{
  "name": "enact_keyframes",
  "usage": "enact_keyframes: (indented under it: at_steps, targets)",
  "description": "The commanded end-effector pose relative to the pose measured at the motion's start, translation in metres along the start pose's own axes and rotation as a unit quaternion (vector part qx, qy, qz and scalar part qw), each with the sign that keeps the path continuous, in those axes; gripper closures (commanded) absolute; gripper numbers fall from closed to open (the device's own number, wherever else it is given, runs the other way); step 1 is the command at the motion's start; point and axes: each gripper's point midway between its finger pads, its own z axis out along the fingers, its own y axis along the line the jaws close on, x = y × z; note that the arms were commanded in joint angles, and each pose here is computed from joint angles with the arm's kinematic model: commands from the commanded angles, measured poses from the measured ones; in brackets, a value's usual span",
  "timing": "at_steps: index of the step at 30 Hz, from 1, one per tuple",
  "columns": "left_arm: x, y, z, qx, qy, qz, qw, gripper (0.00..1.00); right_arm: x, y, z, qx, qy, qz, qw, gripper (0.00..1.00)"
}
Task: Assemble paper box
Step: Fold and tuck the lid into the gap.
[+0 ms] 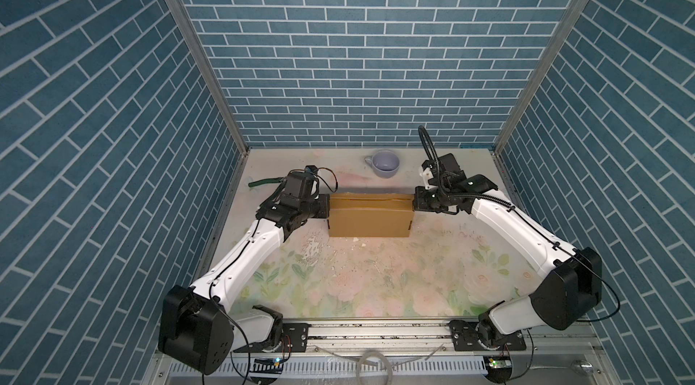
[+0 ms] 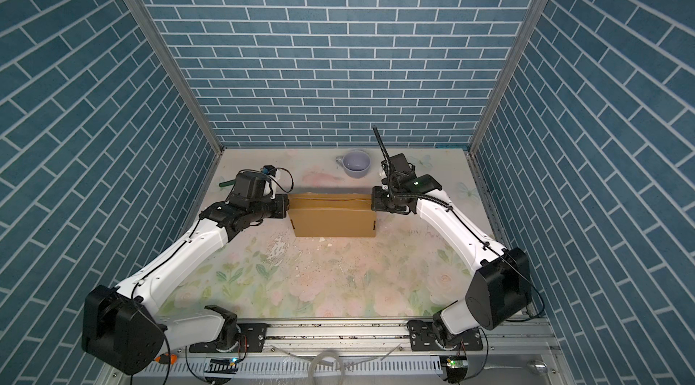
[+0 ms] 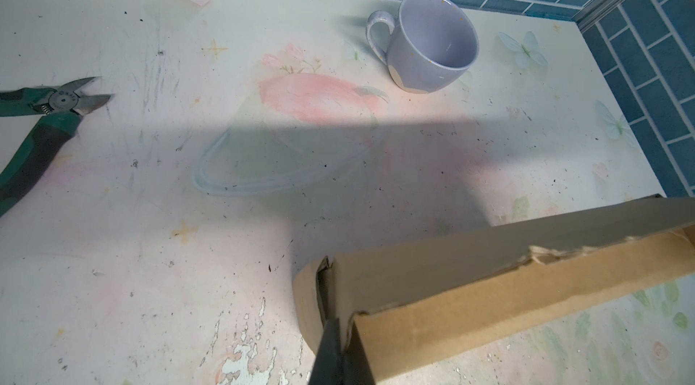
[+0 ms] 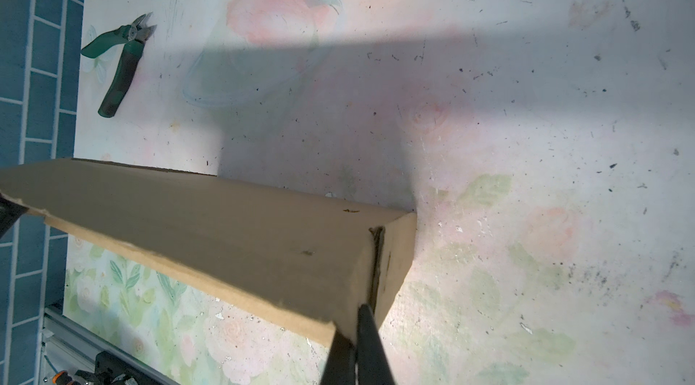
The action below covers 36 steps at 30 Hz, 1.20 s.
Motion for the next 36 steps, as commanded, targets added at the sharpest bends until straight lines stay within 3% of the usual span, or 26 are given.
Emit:
enact_keyframes:
  at_steps: [1, 7, 17, 25, 36]
  targets:
    - [0.051, 0.03, 0.013, -0.065, 0.086, -0.056, 0.993, 1.0, 0.028, -0.018, 0.008, 0.043, 0.055, 0.026, 0.997, 1.0]
    - [0.057, 0.038, 0.009, -0.086, 0.074, -0.058, 0.992, 1.0, 0.033, -0.02, 0.013, 0.051, 0.059, 0.036, 0.996, 1.0]
    - [0.07, 0.035, 0.019, -0.068, 0.066, -0.043, 0.995, 1.0, 0.036, -0.011, 0.011, 0.036, 0.05, 0.06, 0.996, 1.0]
    - [0.078, 0.035, 0.022, -0.063, 0.078, -0.027, 0.995, 1.0, 0.033, -0.022, 0.015, 0.044, -0.001, 0.056, 0.997, 1.0]
    - [0.086, 0.036, 0.022, -0.062, 0.098, 0.008, 0.993, 1.0, 0.029, -0.03, 0.009, 0.072, 0.002, -0.047, 0.996, 1.0]
